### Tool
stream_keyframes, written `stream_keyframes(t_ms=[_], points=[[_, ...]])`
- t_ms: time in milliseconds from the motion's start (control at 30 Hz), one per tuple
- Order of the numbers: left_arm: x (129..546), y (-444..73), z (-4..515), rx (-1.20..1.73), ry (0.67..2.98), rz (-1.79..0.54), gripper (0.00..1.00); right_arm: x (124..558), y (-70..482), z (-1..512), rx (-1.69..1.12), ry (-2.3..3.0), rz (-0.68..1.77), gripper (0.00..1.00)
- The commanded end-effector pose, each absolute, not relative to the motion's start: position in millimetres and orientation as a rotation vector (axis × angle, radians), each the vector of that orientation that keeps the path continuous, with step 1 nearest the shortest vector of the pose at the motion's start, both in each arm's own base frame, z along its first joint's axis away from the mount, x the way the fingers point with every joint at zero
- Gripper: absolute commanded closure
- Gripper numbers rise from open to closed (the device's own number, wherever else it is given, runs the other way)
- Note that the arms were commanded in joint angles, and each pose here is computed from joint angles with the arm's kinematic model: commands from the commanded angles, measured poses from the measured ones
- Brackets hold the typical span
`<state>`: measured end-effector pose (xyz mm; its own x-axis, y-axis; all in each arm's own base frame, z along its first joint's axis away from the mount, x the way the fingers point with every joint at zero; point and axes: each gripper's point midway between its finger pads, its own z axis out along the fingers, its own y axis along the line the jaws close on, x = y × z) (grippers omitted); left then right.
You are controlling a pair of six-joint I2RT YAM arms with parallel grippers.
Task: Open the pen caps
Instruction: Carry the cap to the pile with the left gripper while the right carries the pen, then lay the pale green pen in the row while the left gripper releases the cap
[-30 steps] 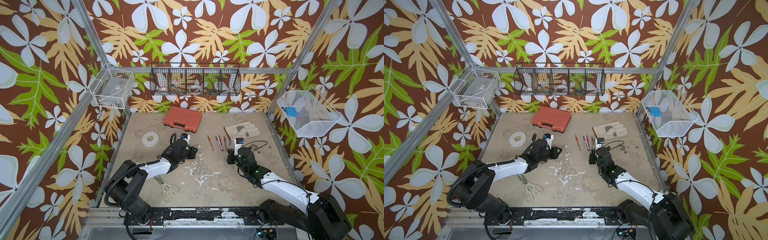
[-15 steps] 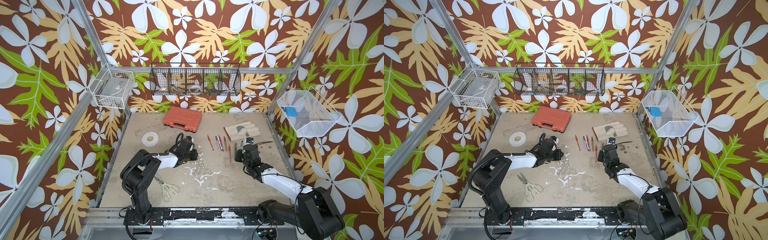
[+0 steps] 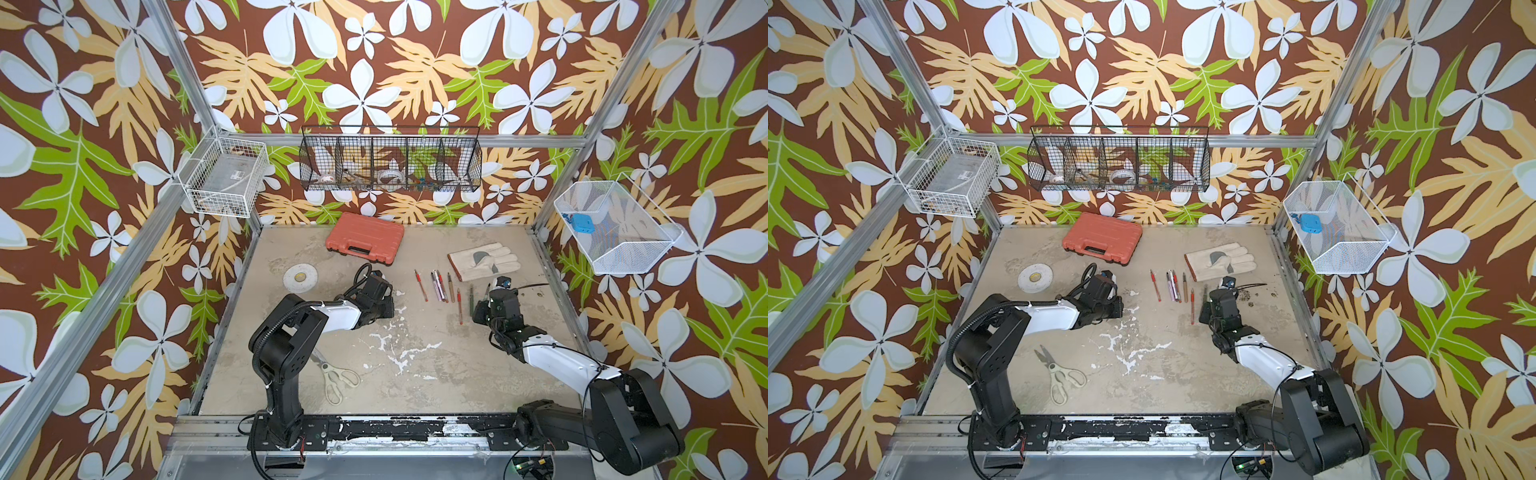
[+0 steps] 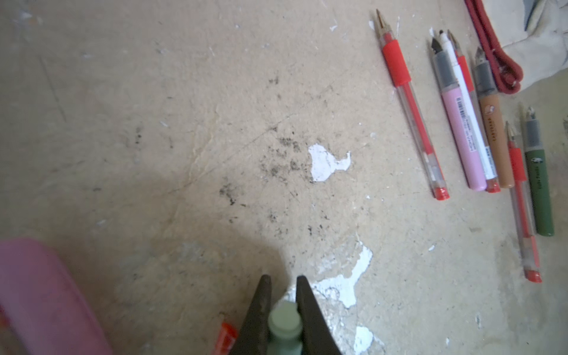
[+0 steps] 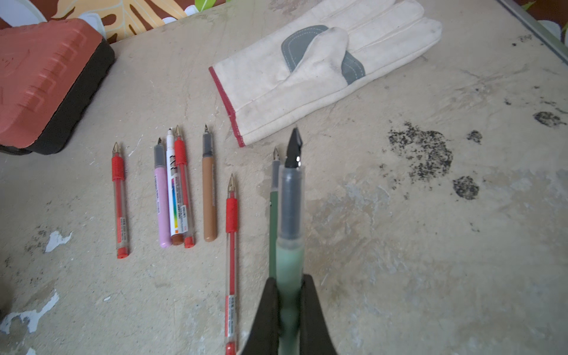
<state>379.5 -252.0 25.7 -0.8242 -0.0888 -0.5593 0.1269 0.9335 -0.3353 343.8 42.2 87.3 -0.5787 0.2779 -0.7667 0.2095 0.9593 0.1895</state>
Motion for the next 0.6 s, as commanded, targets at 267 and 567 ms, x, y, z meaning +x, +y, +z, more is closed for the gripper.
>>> stream_keyframes(t_ms=[267, 567], points=[[374, -221, 15, 0.040, 2.561, -0.259, 0.89, 354, 30, 57, 0.407, 2.284, 0.076, 1.00], [374, -225, 28, 0.038, 2.529, -0.308, 0.62, 360, 36, 36, 0.393, 2.362, 0.107, 1.00]])
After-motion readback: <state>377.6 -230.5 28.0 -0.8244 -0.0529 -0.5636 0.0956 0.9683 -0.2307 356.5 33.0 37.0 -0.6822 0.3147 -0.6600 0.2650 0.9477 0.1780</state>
